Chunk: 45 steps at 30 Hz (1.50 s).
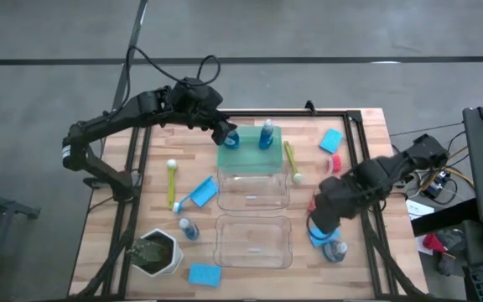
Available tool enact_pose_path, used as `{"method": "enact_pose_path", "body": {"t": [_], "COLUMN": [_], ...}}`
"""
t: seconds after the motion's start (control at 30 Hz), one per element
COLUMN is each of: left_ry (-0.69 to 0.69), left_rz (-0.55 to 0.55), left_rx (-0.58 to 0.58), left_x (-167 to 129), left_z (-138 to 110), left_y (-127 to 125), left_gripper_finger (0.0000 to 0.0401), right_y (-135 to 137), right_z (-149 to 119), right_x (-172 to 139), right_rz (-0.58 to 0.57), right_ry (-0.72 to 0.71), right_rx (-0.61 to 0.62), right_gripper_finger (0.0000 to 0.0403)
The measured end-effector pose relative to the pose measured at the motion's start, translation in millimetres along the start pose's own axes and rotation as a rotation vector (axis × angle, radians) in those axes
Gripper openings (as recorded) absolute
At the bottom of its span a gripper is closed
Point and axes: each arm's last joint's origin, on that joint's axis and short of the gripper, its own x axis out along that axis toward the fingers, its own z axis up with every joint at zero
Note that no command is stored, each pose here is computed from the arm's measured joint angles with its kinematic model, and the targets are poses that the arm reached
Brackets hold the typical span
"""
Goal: Pick & Place Kitchen Sink Supplies
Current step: Put the blue dishwashing liquid into the green bin
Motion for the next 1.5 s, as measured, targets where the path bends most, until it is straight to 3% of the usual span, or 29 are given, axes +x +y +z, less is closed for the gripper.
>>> {"method": "enact_pose_path", "body": {"t": [0.27, 0.57, 0.97, 1.5], "left_ry": [0.008, 0.013, 0.045, 0.047], "left_rz": [-0.021, -0.019, -0.009, 0.001], "left_rx": [0.011, 0.028, 0.029, 0.048], "left_x": [0.3, 1.4, 4.3, 4.3], "left_z": [-0.8, -1.7, -6.4, -7.2], "left_y": [-2.3, -2.0, -1.1, -1.4], "left_gripper_finger": [0.0227, 0.0227, 0.0227, 0.0227], "right_y": [0.0, 25.1, 21.5, 15.7], "right_z": [-35.0, -56.4, -68.3, -64.1], "right_x": [9.0, 39.4, 55.5, 92.5], "right_rz": [-0.020, -0.040, -0.138, -0.154], "right_ry": [0.013, 0.030, -0.004, -0.016], "right_rx": [0.108, 0.136, 0.180, 0.174], "right_gripper_finger": [0.0242, 0.0253, 0.0281, 0.0288]}}
